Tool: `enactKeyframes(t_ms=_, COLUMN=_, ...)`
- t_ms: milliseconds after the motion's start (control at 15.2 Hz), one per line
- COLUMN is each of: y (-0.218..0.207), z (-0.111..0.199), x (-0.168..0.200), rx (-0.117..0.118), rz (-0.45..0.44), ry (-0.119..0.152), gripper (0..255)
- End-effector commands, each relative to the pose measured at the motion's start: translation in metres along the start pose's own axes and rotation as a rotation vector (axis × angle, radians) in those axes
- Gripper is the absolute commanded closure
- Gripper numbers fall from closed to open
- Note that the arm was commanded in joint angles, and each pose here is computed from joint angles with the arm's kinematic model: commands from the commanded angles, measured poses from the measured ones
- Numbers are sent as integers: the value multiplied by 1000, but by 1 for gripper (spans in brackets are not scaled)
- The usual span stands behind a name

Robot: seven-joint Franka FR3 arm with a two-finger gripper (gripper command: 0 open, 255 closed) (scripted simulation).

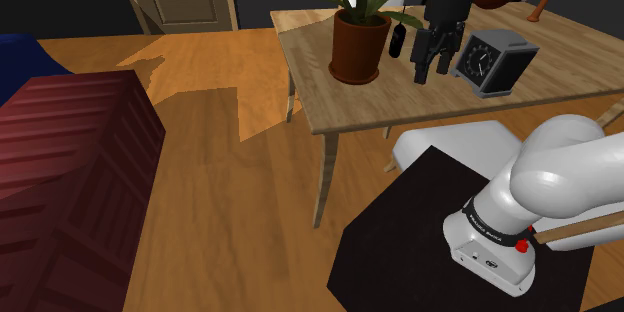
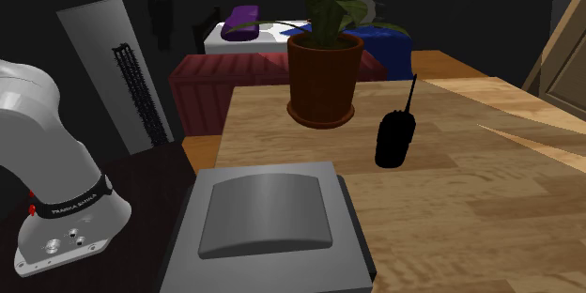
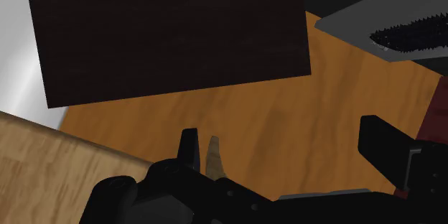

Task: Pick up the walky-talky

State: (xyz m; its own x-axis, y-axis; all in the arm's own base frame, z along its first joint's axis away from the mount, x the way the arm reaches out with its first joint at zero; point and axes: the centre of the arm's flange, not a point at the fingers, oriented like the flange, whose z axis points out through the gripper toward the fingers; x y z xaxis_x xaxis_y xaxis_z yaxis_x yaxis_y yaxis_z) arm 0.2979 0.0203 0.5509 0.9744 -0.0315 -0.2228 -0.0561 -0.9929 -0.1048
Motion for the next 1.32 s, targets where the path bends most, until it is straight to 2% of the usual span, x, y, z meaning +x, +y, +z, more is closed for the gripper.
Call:
enactKeyframes(t_ms=0, y=0, z=0, x=0, rx=0, rz=0, ry=0, gripper=0)
enactKeyframes(t_ms=1254, y=169, z=2, x=143, rx=-102, rz=102, ry=164, gripper=0)
